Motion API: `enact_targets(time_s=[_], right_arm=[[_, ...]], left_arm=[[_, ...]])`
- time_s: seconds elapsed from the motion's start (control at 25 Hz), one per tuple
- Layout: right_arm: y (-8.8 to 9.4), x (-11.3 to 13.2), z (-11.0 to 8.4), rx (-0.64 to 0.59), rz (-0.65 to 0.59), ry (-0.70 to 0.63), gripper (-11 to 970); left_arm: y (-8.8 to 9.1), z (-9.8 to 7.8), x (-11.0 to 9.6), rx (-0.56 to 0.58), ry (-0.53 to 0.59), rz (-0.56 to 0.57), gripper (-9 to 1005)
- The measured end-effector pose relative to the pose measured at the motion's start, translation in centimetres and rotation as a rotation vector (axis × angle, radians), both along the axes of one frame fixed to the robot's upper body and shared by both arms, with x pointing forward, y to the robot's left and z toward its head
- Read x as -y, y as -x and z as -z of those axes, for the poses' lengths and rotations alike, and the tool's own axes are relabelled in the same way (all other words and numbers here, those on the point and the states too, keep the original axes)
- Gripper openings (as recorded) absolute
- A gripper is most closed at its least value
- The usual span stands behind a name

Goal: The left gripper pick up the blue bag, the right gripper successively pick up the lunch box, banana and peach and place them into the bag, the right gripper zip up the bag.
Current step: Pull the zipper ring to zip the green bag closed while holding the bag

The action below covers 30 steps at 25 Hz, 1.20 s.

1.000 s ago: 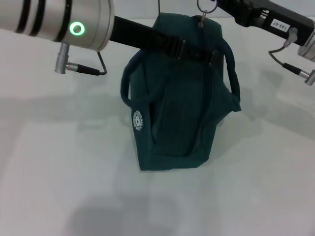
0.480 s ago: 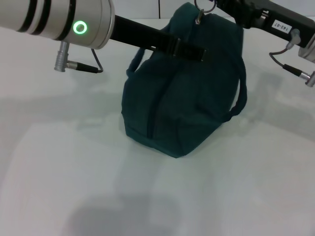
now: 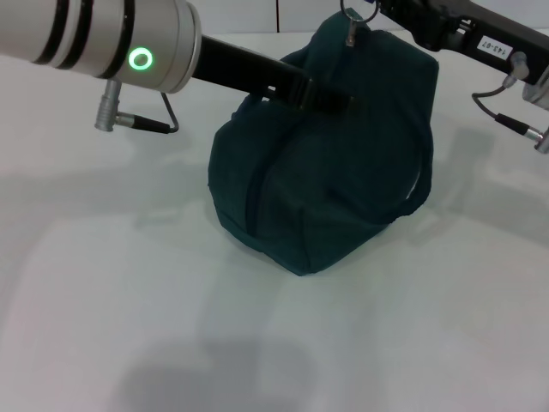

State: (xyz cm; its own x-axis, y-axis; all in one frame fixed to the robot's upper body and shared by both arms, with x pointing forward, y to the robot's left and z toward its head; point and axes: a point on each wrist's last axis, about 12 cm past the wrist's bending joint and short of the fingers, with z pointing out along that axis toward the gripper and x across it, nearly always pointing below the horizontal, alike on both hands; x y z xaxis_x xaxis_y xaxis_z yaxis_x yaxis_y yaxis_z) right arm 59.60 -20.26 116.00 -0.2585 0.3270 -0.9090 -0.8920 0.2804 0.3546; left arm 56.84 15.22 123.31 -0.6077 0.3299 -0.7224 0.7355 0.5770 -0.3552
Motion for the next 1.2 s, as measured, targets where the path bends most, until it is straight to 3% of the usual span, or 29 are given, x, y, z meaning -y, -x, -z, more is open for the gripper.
enact_targets(time_s=[0.36, 0.56, 0.92, 1.2], right_arm=[[0.2, 0.3, 0.3, -0.008, 0.009, -0.004, 63], [0.2, 0.3, 0.3, -0.008, 0.009, -0.006, 64], [0.2, 0.3, 0.3, -0.007, 0.012, -0.009, 65], [0.1, 1.5, 0.7, -0.033, 0.074, -0.034, 66]], left_arm=[[-0.1, 0.0, -0.7, 0.021, 0.030, -0.002, 612], [-0.1, 0.2, -0.7, 0.029, 0.014, 0.005, 375], [-0.1, 0.1, -0.6, 0.039, 0.008, 0.018, 64], [0.2, 0.0, -0.6, 0.036, 0.002, 0.051, 52]])
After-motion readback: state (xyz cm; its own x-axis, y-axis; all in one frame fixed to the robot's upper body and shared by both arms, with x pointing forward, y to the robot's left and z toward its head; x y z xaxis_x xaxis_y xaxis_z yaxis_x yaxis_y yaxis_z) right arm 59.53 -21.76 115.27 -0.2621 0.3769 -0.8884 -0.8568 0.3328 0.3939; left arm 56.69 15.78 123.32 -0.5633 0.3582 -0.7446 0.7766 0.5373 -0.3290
